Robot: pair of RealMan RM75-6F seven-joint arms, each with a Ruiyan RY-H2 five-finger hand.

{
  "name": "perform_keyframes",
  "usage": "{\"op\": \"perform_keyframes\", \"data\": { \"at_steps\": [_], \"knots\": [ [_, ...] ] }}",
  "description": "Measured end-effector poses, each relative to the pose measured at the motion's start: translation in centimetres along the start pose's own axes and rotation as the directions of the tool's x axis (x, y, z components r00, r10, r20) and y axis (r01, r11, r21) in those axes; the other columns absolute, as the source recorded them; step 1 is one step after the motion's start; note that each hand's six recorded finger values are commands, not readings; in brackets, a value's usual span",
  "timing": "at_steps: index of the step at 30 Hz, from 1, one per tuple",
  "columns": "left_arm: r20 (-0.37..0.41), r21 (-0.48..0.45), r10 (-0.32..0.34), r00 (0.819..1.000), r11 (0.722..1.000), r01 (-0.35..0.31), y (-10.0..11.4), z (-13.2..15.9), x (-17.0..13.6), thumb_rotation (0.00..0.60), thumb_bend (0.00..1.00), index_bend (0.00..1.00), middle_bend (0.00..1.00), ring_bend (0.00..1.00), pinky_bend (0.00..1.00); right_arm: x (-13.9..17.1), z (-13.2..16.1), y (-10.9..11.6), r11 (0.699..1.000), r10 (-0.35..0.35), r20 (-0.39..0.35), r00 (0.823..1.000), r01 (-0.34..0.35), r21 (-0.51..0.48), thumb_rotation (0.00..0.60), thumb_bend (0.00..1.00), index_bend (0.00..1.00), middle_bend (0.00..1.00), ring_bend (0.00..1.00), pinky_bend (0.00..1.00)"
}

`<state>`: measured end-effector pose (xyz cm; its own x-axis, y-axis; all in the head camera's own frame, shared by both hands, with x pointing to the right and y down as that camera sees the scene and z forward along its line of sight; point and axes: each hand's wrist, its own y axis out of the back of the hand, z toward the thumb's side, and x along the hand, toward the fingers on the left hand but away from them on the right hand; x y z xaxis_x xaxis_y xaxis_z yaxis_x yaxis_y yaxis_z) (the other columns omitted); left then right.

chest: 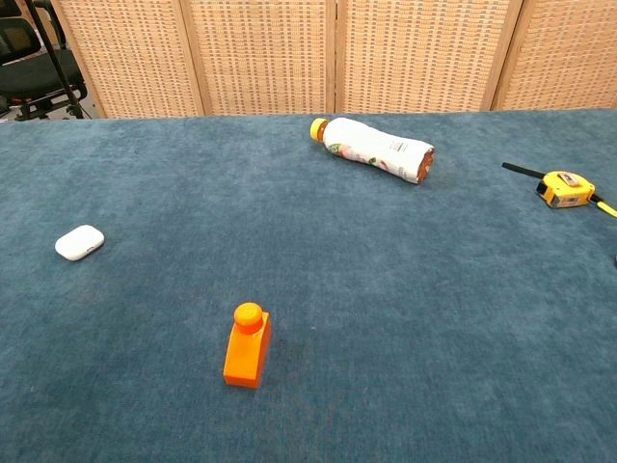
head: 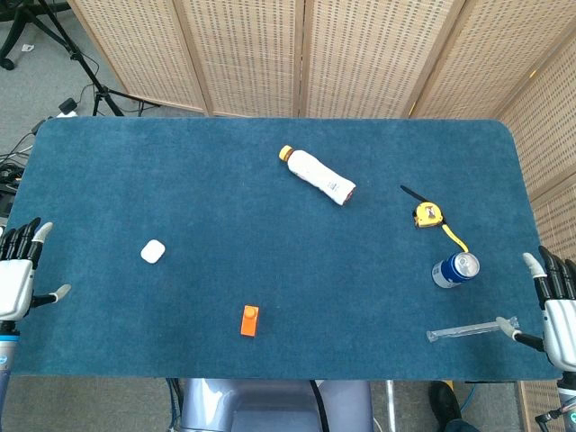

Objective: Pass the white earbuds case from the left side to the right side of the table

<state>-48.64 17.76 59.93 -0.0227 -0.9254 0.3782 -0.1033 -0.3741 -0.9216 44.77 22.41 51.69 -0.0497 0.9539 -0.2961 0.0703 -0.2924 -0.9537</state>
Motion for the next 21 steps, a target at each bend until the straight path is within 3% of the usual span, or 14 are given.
{"op": "perform_keyframes", "data": {
  "at_steps": [10,16,21],
  "knots": [
    [0.025,-0.003,-0.029,0.999,1.0,0.029,-0.3,0.2,0.8,0.6,0.0,0.0,0.0,0.0,0.0,0.0,-0.1,0.4,1.0,-0.011,0.028,1.0,0.011,-0.028,0.6,0.0,0.0,0.0,0.0,0.0],
    [0.079,0.038,-0.128,0.989,0.991,0.125,-2.0,1.5,3.0,0.6,0.0,0.0,0.0,0.0,0.0,-0.1,0.0,0.2,0.999,-0.006,0.023,1.0,0.007,-0.037,0.6,0.0,0.0,0.0,0.0,0.0],
    [0.129,0.105,-0.264,0.956,0.962,0.251,-5.0,3.1,6.2,0.6,0.05,0.0,0.0,0.0,0.0,-0.3,-0.2,0.2,0.999,-0.005,0.031,1.0,0.006,-0.04,0.6,0.0,0.0,0.0,0.0,0.0]
  ]
}}
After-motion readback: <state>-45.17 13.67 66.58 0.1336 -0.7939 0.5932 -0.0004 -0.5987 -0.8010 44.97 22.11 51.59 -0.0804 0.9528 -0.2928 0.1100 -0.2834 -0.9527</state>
